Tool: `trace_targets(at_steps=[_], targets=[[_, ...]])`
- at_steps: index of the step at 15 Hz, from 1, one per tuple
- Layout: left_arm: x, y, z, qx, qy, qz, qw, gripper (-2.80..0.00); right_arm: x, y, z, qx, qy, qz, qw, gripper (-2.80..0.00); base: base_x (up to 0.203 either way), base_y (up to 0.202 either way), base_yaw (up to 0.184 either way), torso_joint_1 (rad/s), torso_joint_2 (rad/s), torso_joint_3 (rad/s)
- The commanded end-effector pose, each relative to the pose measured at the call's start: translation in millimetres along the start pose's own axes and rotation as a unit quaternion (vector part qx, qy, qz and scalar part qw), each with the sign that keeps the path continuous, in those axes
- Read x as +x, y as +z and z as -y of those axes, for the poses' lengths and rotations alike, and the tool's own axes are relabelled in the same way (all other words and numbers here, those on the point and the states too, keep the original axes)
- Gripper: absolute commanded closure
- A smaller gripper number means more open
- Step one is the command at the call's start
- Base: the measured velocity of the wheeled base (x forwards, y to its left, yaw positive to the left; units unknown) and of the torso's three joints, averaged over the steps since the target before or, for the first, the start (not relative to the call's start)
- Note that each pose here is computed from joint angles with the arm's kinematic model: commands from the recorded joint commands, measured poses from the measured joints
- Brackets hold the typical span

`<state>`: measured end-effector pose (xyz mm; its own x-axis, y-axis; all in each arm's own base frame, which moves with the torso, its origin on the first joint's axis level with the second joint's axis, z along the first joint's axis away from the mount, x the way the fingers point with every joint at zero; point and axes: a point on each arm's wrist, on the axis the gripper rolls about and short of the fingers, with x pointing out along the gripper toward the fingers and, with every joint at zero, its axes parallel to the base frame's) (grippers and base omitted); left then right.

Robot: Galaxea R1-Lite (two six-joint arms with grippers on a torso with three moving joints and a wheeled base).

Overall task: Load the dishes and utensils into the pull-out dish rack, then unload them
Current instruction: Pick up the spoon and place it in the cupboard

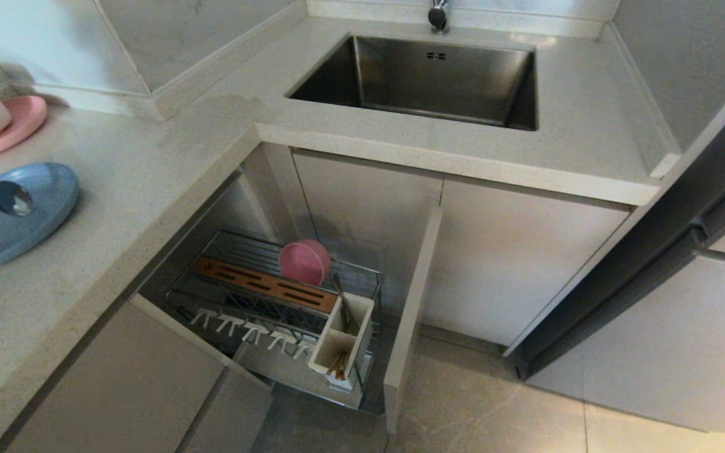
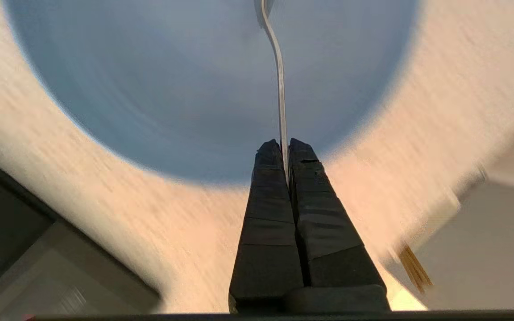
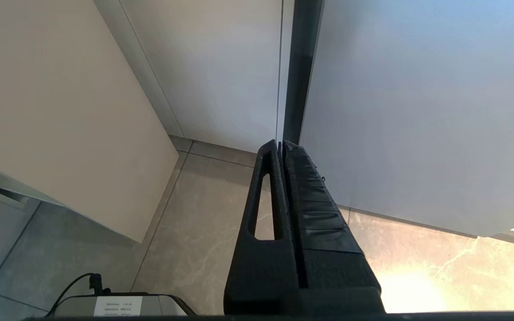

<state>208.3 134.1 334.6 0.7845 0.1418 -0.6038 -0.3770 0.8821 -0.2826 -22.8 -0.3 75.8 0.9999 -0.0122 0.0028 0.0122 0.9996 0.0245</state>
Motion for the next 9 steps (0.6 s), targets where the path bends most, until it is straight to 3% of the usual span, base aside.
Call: trace_targets(at_steps=[1,4,9], targets=[[-21.8,-8.2,13.6,0.012,-0.013,0.008,0.9998,0.0,0.0,0.0,0.0,0.0,0.0,0.0,1.0,0.0,0.0,0.0,0.0,0.0,0.0,0.0],[-43.1,-23.7,28.5,0.021,-0.029,-0.01,0.9993,0.0,0.1,0.1,0.0,0.0,0.0,-0.001,1.0,0.0,0.0,0.0,0.0,0.0,0.0,0.0],[-73.4,-38.5,36.9,0.033,-0.035,0.016,0.9987,0.0,0.1,0.1,0.0,0.0,0.0,-0.001,1.0,0.0,0.0,0.0,0.0,0.0,0.0,0.0]])
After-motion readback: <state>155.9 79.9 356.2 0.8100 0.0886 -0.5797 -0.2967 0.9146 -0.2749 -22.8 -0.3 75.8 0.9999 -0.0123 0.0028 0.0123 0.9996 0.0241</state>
